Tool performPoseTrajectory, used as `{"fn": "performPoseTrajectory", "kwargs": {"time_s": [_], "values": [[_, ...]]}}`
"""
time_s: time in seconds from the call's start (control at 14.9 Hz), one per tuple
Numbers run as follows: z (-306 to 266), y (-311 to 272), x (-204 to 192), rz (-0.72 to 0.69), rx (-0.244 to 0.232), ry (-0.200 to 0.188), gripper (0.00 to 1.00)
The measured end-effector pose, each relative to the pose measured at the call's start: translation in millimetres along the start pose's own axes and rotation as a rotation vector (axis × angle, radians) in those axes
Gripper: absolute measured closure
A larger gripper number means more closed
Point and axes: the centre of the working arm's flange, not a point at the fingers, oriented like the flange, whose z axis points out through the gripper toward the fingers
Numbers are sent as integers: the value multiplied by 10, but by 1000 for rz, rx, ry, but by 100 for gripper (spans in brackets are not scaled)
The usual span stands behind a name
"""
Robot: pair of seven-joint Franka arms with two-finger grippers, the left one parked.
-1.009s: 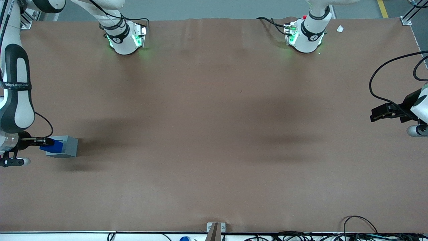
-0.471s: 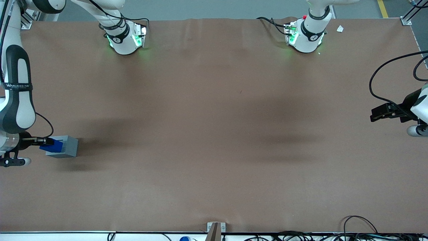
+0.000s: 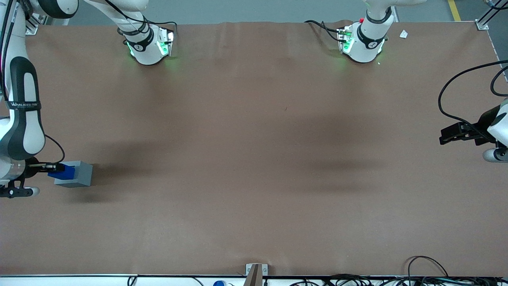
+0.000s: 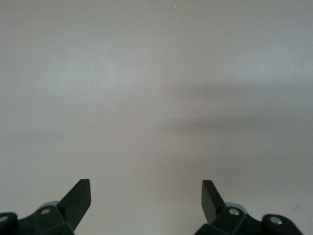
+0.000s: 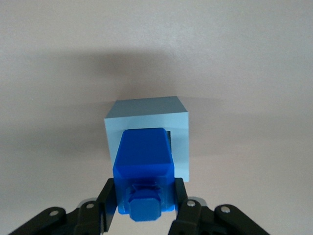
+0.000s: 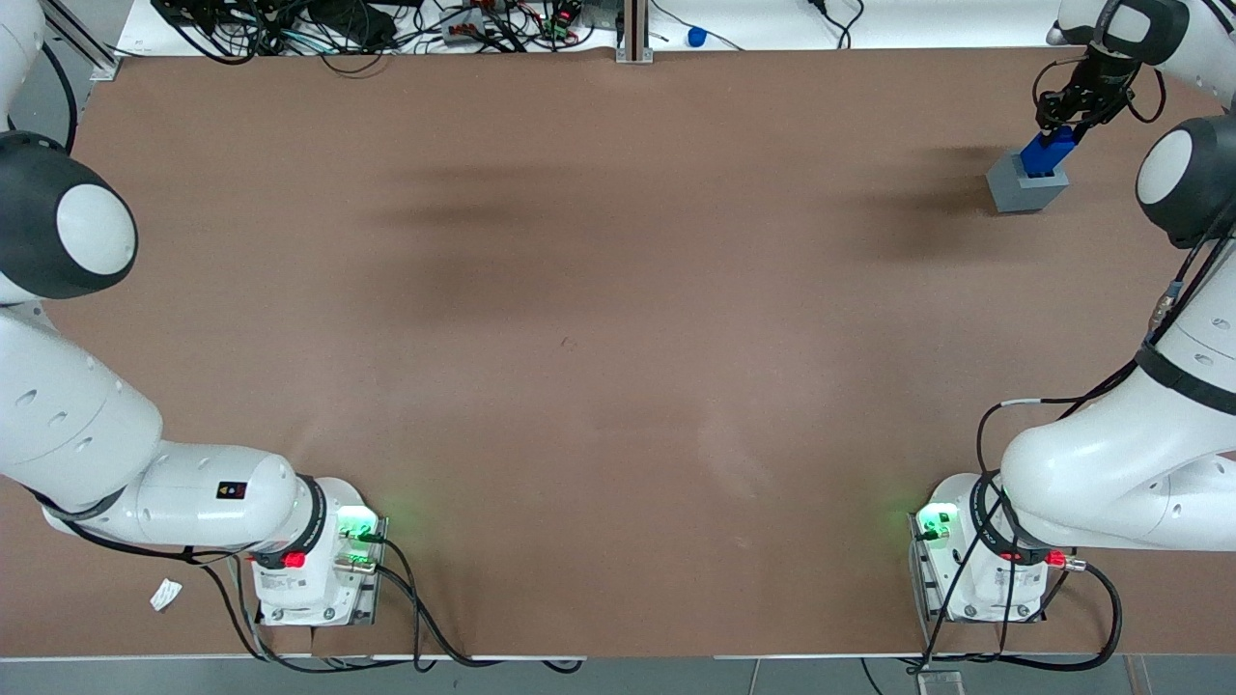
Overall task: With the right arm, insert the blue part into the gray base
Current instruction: 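Lower the blue block into the gray base's square hole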
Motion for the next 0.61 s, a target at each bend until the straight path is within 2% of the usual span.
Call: {"fn": "performPoseTrajectory", "kwargs": {"time_s": [0.61], "values": [[25, 80, -26, 10, 4, -4, 49]]}}
